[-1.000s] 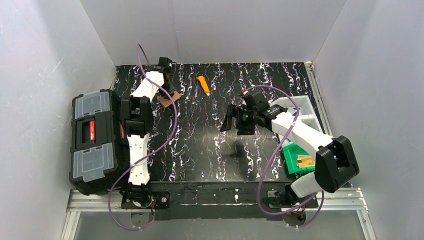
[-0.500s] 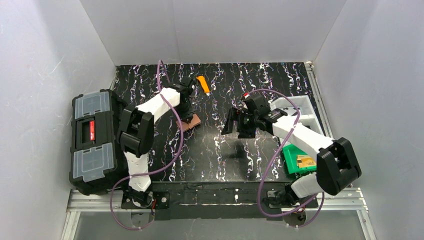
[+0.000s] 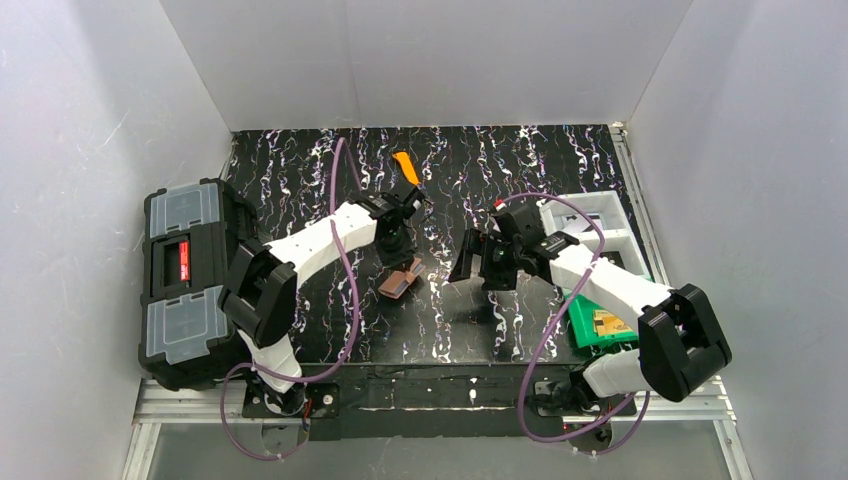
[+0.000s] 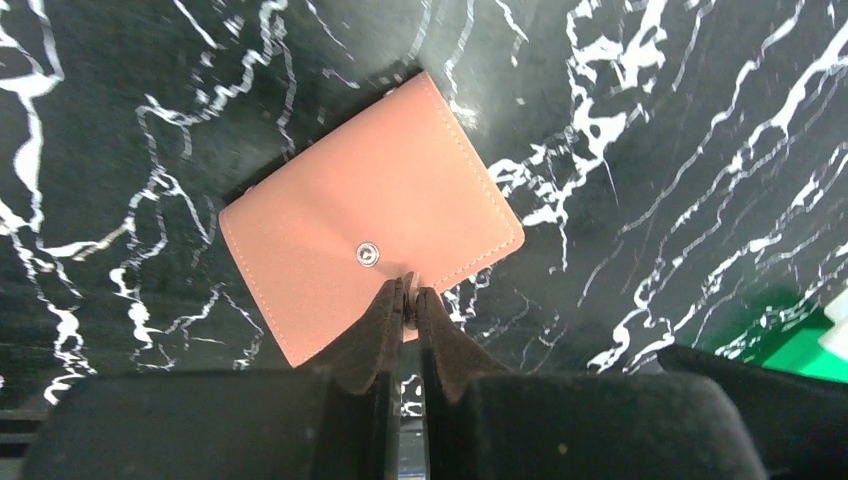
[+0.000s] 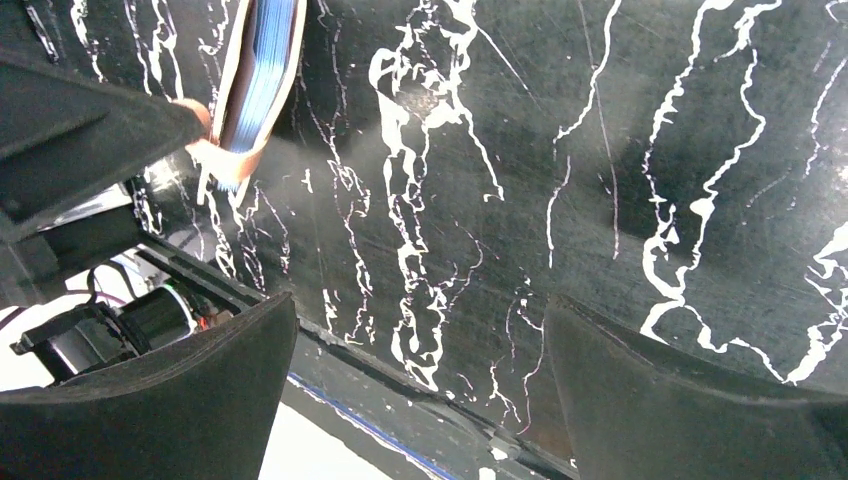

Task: Take the credit cards out of the card holder
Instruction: Move the card holder to the center of the board, then open the card holder at the center of the board.

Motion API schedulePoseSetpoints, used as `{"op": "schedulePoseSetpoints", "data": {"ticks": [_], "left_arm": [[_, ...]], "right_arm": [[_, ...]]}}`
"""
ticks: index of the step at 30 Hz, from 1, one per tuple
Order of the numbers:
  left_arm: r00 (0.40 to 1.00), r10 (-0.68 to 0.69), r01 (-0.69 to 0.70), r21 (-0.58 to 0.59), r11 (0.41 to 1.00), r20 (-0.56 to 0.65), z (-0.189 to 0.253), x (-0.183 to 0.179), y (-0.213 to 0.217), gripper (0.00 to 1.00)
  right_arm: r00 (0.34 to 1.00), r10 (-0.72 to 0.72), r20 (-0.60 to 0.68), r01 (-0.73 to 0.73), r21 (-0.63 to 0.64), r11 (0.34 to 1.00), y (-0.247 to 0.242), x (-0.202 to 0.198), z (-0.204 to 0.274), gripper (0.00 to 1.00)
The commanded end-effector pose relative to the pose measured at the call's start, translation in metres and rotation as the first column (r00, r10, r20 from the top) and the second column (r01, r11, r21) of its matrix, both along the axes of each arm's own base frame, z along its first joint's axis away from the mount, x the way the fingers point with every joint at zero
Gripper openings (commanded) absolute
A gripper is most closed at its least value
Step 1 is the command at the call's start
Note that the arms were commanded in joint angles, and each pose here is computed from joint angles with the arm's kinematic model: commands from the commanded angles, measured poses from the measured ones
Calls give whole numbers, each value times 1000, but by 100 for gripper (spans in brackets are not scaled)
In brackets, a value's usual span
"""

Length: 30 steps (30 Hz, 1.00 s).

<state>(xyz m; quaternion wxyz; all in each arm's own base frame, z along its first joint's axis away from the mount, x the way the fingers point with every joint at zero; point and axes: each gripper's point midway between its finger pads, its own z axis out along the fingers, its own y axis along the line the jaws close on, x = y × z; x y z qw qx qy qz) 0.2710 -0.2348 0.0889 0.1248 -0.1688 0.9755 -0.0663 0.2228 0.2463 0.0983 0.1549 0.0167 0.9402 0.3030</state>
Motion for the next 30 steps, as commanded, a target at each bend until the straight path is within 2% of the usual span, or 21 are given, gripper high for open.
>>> {"op": "schedulePoseSetpoints", "data": {"ticks": [1,5,9,15,19,22,24,30], "left_arm": [[999,-23,25,-65,998,26,21,-13,-24,0],[997,-60,64,-87,994,53,33,-16,-38,0],[995,-92,95,-113,989,28,32,-22,-58,0],[994,-99,105,-150,983,46,45,-20,-79,0],[991,-125,126,-35,991,37,38,-19,-65,0],[986,-73,55,118,992,153,60,-12,-26,0],[983,-45,10,193,981,178,68,-11,-6,0],[991,-85,75,101,992,99,46,-24,-50,0]], "right_arm": [[998,-34,53,34,13,999,-4,5,6,100],[995,-69,70,70,-22,997,-14,5,5,100],[992,-106,74,111,-69,991,-26,4,2,100],[988,-132,80,136,-53,989,-30,-1,3,100],[990,-125,71,128,-48,991,-28,-2,1,100],[991,-104,80,108,-47,993,-25,2,7,100],[993,-89,79,95,-71,993,-23,7,8,100],[983,-160,86,171,-148,974,-57,7,14,100]]}}
